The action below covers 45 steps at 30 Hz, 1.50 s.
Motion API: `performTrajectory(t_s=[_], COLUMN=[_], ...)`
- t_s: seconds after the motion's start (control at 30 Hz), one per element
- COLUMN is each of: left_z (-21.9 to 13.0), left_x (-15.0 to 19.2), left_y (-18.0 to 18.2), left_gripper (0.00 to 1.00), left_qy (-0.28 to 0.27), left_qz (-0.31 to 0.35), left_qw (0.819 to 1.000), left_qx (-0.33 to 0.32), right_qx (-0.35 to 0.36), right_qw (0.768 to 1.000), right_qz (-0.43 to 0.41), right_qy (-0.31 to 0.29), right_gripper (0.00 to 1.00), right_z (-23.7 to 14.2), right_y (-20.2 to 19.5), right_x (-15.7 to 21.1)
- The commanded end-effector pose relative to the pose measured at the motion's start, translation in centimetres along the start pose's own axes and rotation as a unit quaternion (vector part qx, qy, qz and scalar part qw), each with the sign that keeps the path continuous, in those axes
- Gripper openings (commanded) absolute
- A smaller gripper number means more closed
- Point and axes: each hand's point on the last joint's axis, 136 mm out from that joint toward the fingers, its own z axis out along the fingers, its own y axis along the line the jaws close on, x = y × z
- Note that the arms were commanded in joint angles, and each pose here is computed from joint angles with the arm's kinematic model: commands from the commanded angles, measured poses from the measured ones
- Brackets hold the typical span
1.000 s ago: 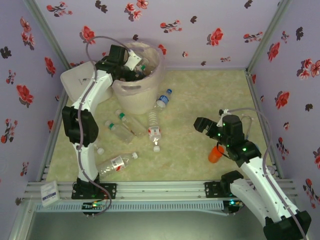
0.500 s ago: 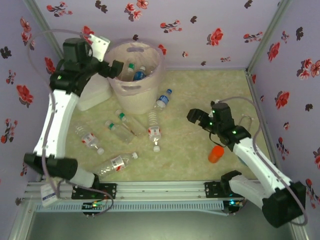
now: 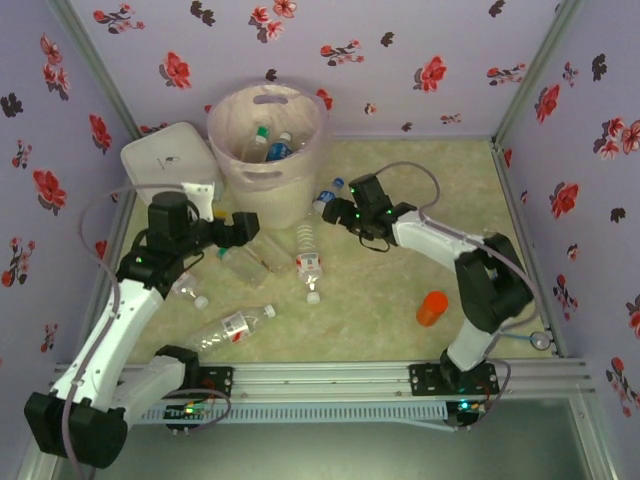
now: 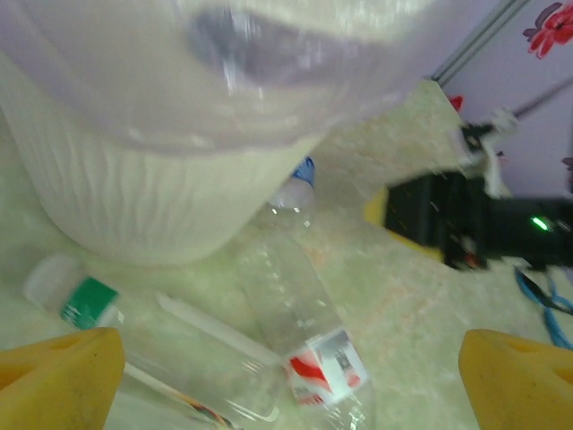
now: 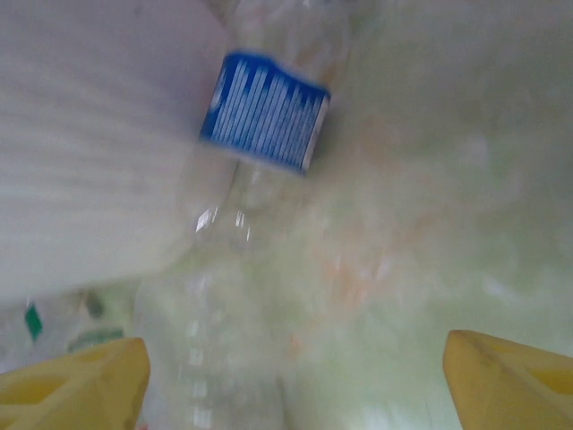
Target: Put the plastic bottles in the bin
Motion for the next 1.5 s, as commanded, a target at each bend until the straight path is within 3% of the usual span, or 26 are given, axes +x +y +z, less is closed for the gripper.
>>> performTrajectory(t_s=[0.0,0.23,0.53,0.73,0.9,1.1,1.3,1.47], left_z=[-0.2,1.6,0.6,0.9,0.8,0.6,0.7,1.3], left_x=[-0.7,1.7,0.2,1.4,1.4,0.7,-0.1,-1.3], left_y=[-2.0,-4.2,-4.7,-4.1,-4.1,-5.8,-8.0,-11.1], left_gripper=[0.95,0.95,0.95,0.95,0.95,0.95,0.96,1.0], left_qy=[-0.032,-0.024,-0.049,-0.035,-0.035,-0.039,-0.044,-0.052], left_qz=[-0.042,-0.05,-0.027,-0.034,-0.038,-0.048,-0.053,-0.044], left_qw=[0.998,0.996,0.996,0.996,0.996,0.992,0.987,0.983], left_qx=[0.042,0.077,0.076,0.068,0.07,0.112,0.143,0.17], right_qx=[-0.045,-0.053,-0.05,-0.056,-0.064,-0.084,-0.105,-0.126], right_qw=[0.997,0.993,0.99,0.988,0.988,0.985,0.986,0.99], right_qz=[0.054,0.102,0.13,0.142,0.135,0.136,0.109,0.039], right_qy=[-0.016,-0.011,-0.011,-0.013,-0.037,-0.063,-0.066,-0.052], right_gripper=[0.82,0.79,0.79,0.61,0.53,0.42,0.34,0.3], right_z=[2.6,8.4,11.7,12.3,10.3,5.4,-0.8,-5.7], right_y=[1.4,1.3,0.6,-0.2,-0.7,-2.0,-3.4,-3.1], right_x=[-3.6,-5.8,-6.4,-6.7,-7.6,-8.6,-7.5,-4.9])
